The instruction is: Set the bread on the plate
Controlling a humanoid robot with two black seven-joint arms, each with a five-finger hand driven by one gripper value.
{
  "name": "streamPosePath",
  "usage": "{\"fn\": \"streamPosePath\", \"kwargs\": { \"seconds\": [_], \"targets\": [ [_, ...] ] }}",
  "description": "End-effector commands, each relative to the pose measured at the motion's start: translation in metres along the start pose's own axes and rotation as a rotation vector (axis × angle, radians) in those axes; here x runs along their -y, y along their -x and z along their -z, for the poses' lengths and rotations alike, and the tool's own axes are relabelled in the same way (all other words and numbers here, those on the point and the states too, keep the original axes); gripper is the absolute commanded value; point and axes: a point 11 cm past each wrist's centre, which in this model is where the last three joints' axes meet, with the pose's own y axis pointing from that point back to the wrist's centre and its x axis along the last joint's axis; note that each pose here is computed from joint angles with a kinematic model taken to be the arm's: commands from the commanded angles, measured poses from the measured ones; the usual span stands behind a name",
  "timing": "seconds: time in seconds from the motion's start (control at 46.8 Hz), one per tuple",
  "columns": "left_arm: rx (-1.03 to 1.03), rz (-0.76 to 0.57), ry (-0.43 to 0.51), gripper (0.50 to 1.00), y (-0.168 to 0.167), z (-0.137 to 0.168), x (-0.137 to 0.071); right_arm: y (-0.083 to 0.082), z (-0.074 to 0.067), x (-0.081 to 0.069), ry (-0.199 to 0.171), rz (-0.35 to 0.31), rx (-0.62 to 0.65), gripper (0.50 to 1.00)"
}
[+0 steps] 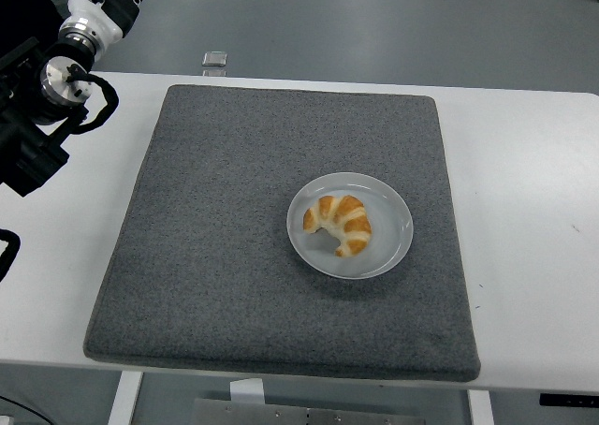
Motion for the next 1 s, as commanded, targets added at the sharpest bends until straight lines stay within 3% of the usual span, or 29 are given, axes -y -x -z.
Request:
{"fn": "streamPosePath", "kwargs": {
  "seconds": [0.0, 0.171, 0.556, 0.983],
  "targets": [
    [-0.02, 0.024, -0.002, 1.0, -0.002, 0.003, -0.002, 0.0, 0.0, 0.0, 0.0, -0.002, 0.0, 0.93],
    [-0.084, 0.006, 0.031, 1.0, -0.013, -0.001, -0.003, 0.0, 0.0, 0.0, 0.0, 0.001, 0.0, 0.93],
    [-0.103, -0.039, 0.008, 1.0, -0.023, 0.024, -0.004, 0.0, 0.0, 0.0, 0.0, 0.0, 0.0, 0.93],
    [-0.13, -0.016, -0.007, 1.0, -0.006, 0.041, -0.001, 0.0, 0.0, 0.0, 0.0, 0.001, 0.0, 0.93]
  ]
}}
